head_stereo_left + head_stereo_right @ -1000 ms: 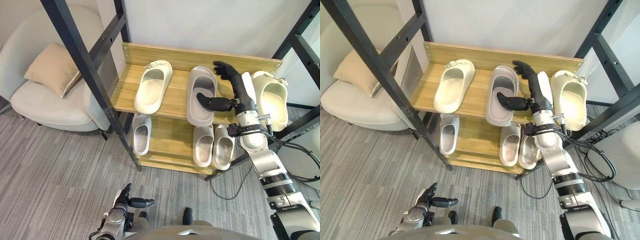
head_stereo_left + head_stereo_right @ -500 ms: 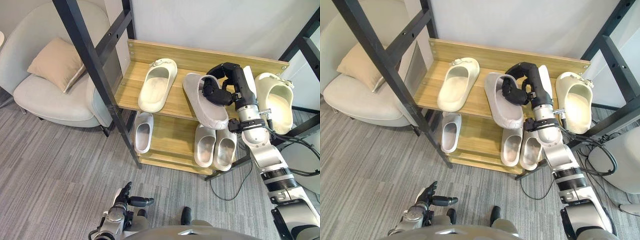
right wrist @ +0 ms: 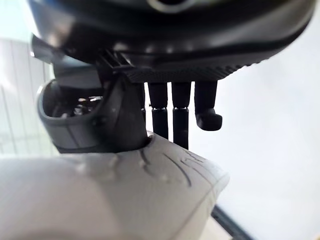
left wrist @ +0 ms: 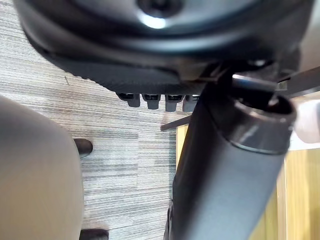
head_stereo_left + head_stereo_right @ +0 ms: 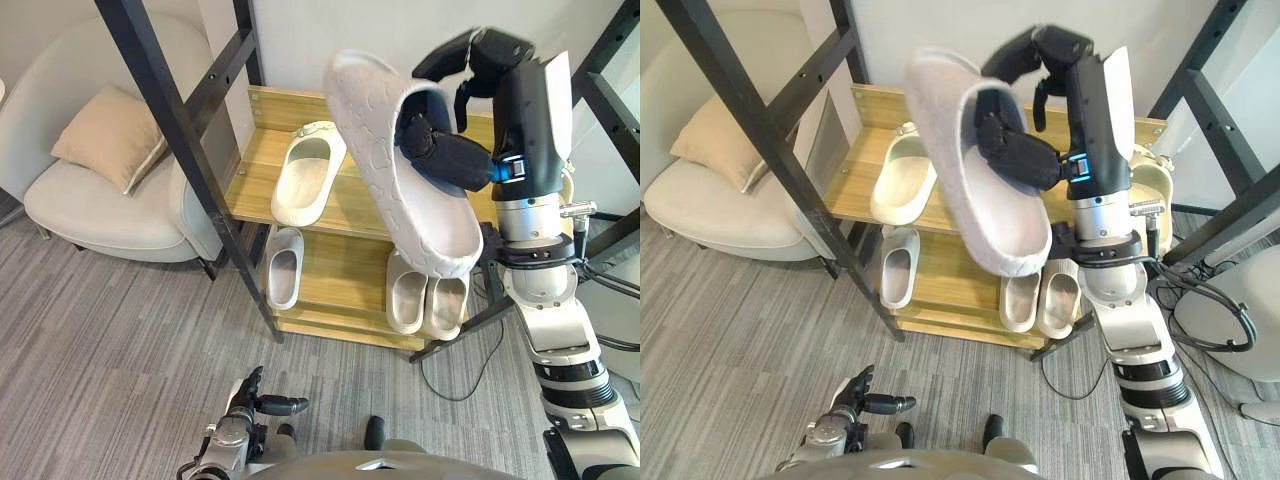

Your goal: Organize the slippers on the shoe rack

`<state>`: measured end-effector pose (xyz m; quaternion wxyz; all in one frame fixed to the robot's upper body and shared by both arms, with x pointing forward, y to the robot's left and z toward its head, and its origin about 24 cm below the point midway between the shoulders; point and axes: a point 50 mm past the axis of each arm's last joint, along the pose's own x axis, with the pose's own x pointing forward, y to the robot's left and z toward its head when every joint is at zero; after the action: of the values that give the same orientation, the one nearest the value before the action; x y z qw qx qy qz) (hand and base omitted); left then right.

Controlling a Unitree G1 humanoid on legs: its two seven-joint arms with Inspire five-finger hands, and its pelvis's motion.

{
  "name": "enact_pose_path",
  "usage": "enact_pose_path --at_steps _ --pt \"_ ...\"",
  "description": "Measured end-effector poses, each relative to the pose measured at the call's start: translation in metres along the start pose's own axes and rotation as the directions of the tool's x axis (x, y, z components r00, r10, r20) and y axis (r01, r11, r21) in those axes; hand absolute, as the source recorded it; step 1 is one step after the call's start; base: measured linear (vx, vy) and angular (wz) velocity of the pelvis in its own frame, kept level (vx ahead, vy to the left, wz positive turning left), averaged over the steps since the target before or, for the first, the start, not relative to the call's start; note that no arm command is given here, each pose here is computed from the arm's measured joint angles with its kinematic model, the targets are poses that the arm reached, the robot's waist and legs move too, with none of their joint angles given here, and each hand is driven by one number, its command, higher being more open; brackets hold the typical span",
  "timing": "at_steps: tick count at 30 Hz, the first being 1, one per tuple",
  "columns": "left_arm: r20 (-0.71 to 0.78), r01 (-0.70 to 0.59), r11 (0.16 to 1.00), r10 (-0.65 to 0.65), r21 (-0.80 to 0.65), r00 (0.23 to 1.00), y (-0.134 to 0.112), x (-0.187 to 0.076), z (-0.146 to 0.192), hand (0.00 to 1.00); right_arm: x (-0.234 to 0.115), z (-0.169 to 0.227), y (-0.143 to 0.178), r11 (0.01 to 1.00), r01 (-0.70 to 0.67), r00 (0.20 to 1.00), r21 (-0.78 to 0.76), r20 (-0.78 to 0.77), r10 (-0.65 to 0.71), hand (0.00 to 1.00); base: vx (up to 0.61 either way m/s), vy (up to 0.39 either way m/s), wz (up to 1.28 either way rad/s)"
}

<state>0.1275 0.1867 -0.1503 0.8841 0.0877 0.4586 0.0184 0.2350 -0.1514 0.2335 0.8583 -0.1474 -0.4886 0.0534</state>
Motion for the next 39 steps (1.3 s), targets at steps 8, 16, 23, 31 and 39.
enact_pose_path --at_steps 8,16,23,31,39 --pt "-0.007 0.017 1.000 -0.017 0.006 1.000 -0.006 0.000 -0.002 1.00 -0.025 0.002 0.056 0.871 -0.216 0.967 0.441 -0.030 0.254 0.00 -0.01 0.007 -0.02" --pt "0.017 0.033 0.999 -0.033 0.028 0.999 -0.009 0.000 0.002 1.00 -0.064 -0.018 0.089 0.710 -0.332 0.845 0.621 -0.137 0.516 0.00 0.00 -0.002 0.11" --pt "0.139 0.033 0.998 -0.039 0.048 0.990 -0.007 0.011 0.045 1.00 -0.082 -0.042 0.101 0.668 -0.407 0.725 0.623 -0.224 0.651 0.00 -0.11 -0.022 0.28" --pt "0.289 -0.010 1.000 0.014 -0.015 0.957 0.011 0.016 0.094 1.00 -0.067 -0.051 0.087 0.745 -0.580 0.700 0.330 -0.266 0.663 0.00 -0.19 -0.076 0.01" --pt "0.405 -0.045 0.992 0.090 -0.118 0.910 0.029 0.011 0.121 1.00 -0.026 -0.061 0.051 0.864 -0.499 0.840 -0.069 -0.283 0.462 0.00 -0.06 -0.037 0.02"
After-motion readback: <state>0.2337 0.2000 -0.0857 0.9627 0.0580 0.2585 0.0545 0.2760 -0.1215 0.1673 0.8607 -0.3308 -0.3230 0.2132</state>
